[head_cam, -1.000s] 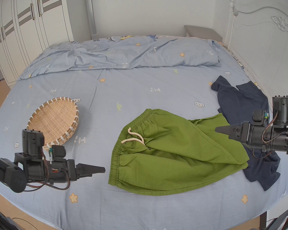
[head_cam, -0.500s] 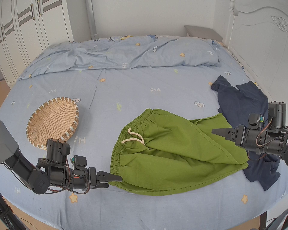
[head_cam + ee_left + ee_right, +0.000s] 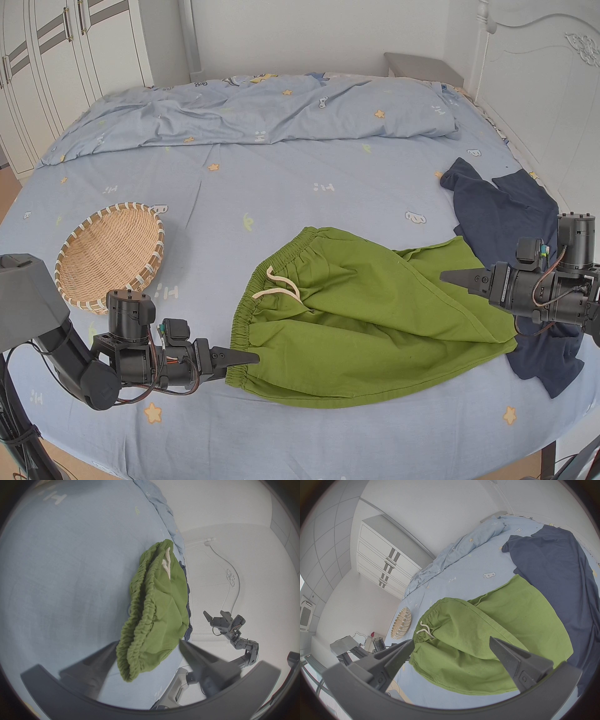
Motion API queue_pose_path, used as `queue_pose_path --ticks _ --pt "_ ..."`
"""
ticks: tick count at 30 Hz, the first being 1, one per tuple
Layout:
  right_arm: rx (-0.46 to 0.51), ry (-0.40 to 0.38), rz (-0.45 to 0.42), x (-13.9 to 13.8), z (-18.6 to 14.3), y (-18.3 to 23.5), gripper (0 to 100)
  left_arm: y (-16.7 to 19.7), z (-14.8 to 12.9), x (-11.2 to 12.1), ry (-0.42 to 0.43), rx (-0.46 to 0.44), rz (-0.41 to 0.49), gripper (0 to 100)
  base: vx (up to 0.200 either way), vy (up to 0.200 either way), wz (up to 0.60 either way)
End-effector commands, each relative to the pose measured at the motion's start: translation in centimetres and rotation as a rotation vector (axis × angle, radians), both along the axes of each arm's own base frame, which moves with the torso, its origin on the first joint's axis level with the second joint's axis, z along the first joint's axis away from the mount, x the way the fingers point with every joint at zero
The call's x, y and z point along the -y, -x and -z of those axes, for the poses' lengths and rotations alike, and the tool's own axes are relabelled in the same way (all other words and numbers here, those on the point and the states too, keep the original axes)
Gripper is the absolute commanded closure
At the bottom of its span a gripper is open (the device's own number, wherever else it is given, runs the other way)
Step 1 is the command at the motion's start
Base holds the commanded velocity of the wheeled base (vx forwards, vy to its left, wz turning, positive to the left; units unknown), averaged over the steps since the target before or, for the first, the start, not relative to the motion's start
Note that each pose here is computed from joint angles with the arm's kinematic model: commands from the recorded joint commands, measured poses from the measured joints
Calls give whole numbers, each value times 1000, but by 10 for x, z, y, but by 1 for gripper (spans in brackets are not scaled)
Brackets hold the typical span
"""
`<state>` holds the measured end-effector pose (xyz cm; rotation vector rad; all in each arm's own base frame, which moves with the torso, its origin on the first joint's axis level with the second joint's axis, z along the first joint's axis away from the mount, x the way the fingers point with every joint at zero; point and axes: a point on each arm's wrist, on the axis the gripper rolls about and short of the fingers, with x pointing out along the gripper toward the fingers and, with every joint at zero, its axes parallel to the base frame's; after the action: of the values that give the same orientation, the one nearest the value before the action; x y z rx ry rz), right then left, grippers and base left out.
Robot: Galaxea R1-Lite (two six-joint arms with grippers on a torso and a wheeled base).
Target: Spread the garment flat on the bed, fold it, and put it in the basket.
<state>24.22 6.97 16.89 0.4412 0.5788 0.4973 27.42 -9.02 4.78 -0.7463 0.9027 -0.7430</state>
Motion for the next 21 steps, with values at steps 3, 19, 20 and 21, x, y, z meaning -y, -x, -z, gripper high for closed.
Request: queue_pose_path --ticks 3,19,20,21 --pt "-1 -1 2 1 0 -1 0 -1 9 0 -1 -31 -6 100 0 0 0" --pt "-101 -21 -55 -4 3 5 0 45 -48 -96 242 -71 -221 100 0 0 0" --pt "-113 -24 -62 -3 3 5 0 52 -49 -103 259 -74 -223 100 0 0 0" --pt "-124 -26 -70 -4 4 5 0 60 -48 -110 276 -81 -232 100 0 0 0"
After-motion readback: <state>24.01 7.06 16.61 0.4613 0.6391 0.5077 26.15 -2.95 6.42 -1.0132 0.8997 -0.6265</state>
